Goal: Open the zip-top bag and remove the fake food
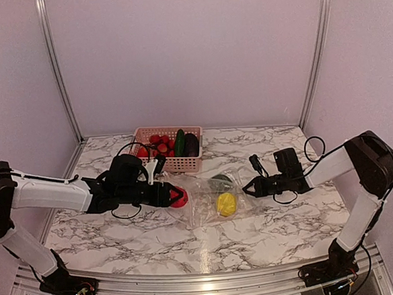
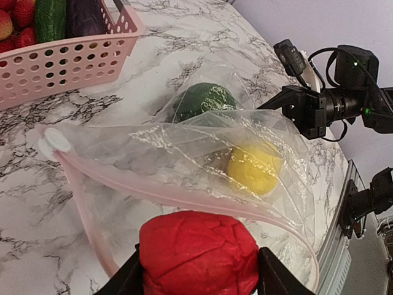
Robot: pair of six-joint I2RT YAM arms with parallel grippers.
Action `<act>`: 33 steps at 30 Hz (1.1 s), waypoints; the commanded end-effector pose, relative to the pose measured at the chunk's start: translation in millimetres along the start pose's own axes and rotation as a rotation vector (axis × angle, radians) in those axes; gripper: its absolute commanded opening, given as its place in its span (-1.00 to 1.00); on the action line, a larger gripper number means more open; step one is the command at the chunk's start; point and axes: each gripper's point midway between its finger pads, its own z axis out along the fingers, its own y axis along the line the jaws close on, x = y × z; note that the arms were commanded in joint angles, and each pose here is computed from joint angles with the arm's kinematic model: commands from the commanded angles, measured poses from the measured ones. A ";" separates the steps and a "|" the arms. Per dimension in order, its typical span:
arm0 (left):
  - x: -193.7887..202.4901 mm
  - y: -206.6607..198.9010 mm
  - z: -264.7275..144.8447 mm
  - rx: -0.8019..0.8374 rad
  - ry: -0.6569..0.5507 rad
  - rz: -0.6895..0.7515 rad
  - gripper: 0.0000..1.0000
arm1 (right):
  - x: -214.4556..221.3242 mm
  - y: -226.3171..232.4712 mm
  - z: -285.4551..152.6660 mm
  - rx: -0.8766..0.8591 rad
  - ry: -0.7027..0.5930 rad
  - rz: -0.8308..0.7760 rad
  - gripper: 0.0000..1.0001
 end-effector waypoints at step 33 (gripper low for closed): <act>-235.9 231.6 -37.9 -0.541 -0.321 -0.061 -0.29 | -6.2 -6.1 2.8 0.011 -0.003 -0.012 -1.00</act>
